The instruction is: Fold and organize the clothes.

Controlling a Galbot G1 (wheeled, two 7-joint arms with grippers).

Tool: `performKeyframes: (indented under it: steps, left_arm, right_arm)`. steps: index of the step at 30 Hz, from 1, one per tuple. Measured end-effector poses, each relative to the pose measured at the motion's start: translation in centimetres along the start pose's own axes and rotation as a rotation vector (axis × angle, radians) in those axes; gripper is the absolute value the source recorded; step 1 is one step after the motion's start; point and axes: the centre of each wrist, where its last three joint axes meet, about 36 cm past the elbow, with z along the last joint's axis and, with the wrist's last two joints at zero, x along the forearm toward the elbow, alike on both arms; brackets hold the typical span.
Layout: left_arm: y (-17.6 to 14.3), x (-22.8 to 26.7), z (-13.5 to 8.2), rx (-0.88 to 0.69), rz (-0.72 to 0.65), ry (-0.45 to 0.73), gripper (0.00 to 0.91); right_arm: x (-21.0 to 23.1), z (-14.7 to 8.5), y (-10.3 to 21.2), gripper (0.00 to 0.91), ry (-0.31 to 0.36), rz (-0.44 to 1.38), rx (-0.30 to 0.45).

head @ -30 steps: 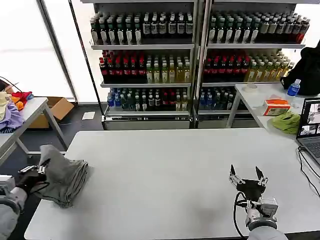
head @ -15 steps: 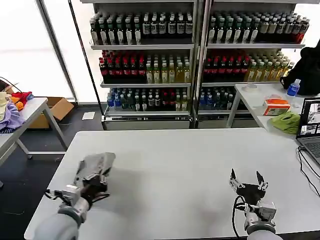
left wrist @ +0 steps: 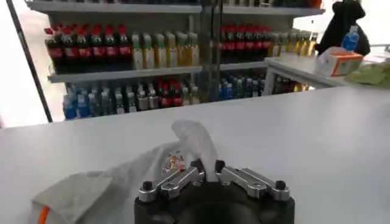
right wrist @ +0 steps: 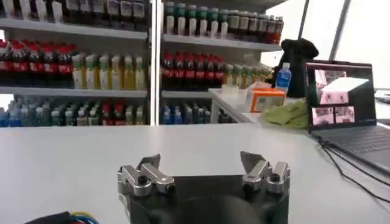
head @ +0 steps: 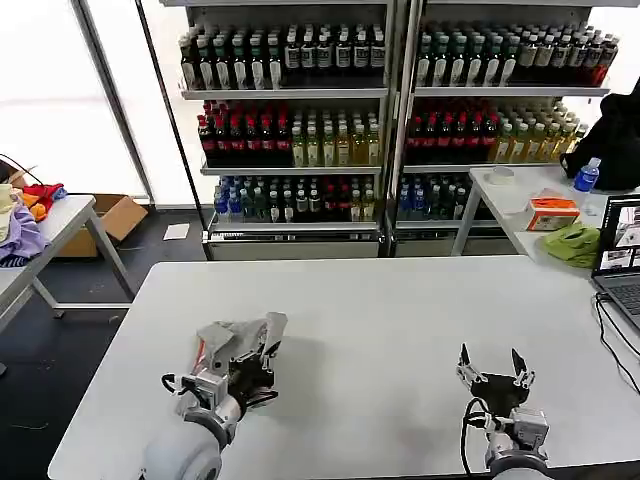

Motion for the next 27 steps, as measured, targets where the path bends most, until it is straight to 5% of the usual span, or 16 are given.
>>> performKeyframes:
  steps: [14,27]
  left_arm:
    - [-1.5,-0.1,-1.4,0.157,0.122,-0.108,0.907]
    - [3.4,1.5,-2.0,0.115,-0.07,-0.101,0.907]
  right_arm:
    - [-0.6,-0.3,0.9,0.907,0.003,-0.05,-0.003]
    - [-1.8,-2.8,4.1,0.907,0.156,-0.288,-0.204]
